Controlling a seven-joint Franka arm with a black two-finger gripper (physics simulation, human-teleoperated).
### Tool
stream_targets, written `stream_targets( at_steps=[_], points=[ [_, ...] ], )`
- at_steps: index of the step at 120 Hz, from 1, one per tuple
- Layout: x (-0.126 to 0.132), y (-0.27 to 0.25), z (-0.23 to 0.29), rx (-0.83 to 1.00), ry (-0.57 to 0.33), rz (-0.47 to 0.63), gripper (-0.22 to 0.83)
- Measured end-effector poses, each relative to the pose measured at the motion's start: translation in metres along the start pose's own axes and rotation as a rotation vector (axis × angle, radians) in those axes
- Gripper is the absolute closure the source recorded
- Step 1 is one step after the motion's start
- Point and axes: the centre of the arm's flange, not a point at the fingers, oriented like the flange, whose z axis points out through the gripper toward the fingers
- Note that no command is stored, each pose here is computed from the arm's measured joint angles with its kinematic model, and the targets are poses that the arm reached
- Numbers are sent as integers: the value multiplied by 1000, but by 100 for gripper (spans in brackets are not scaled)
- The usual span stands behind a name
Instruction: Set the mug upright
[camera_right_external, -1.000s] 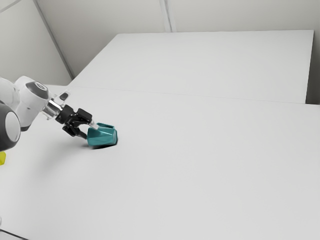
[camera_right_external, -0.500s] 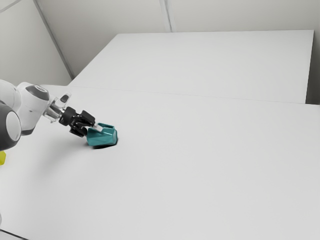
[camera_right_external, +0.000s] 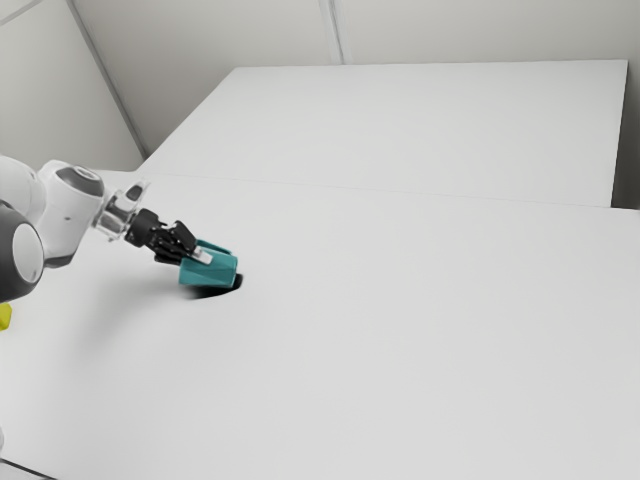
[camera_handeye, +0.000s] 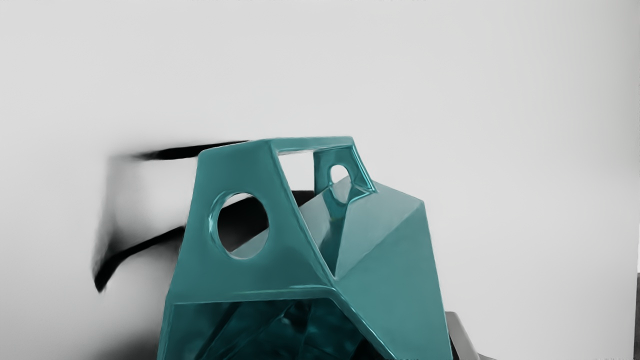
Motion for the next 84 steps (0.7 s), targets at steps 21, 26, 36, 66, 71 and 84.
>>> stream_targets(
  at_steps=[21, 26, 36, 66, 71, 84],
  points=[
    [4, 20, -10, 6, 11, 39, 75],
    [5, 27, -12, 14, 8, 53, 76],
    [8, 45, -12, 45, -17, 91, 76],
    [17, 113, 12, 255, -159, 249, 78],
    [18, 122, 15, 298, -178, 273, 78],
    [20, 138, 30, 406, -228, 328, 78]
  ],
)
